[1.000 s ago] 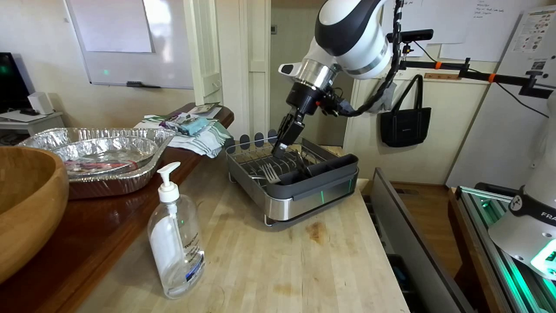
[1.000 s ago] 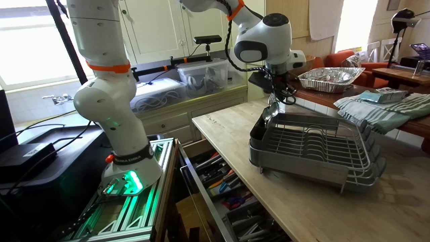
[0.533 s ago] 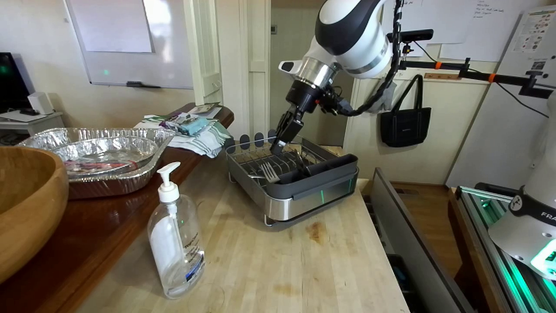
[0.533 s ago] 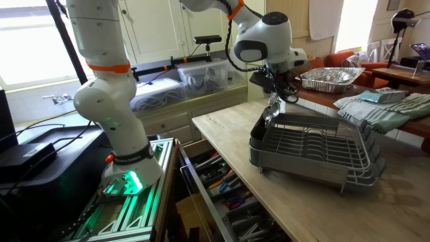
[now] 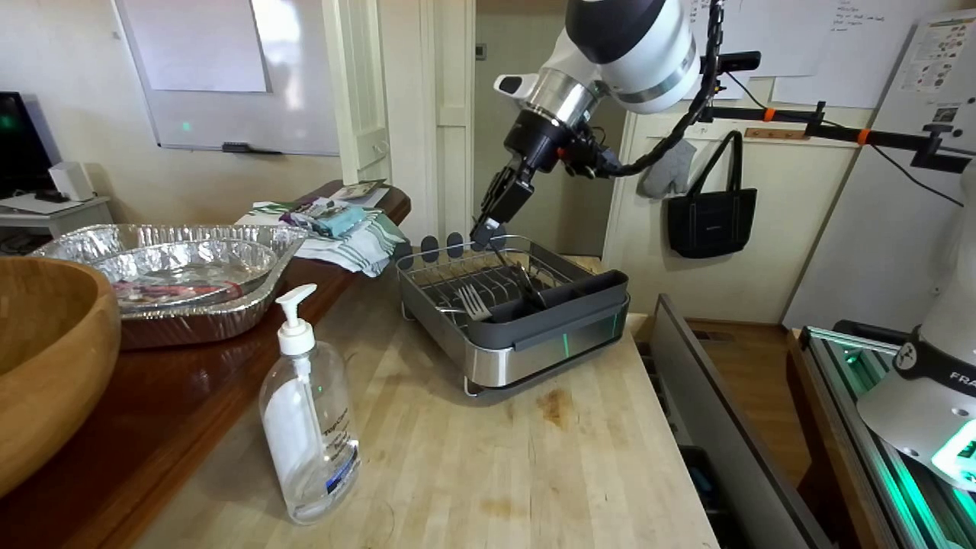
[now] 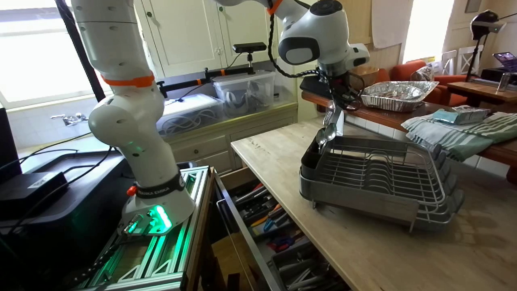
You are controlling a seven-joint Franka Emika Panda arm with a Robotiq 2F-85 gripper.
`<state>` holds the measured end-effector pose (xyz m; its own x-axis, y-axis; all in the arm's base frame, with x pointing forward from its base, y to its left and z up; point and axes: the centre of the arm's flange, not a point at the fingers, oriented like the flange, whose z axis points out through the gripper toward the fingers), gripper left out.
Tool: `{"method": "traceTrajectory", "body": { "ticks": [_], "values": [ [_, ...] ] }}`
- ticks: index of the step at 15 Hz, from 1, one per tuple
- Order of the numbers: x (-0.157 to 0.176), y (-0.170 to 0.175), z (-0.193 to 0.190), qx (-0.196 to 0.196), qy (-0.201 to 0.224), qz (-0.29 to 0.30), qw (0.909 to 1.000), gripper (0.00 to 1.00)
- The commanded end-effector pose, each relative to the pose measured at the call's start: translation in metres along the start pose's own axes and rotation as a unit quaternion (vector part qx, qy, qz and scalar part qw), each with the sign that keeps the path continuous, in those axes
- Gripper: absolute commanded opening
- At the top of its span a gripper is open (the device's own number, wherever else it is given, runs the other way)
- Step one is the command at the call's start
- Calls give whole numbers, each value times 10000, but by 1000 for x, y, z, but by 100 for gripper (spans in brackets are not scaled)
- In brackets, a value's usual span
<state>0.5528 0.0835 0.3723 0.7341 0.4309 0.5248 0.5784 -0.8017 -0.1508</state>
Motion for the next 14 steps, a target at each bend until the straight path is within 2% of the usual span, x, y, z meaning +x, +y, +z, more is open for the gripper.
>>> {"method": "traceTrajectory", "body": {
  "ticks": [1,14],
  "values": [
    [-3,-12,-21,-163,183,-4,9997,6],
    [-3,-22,-50,-324,313,-45,9990,6]
  ]
}}
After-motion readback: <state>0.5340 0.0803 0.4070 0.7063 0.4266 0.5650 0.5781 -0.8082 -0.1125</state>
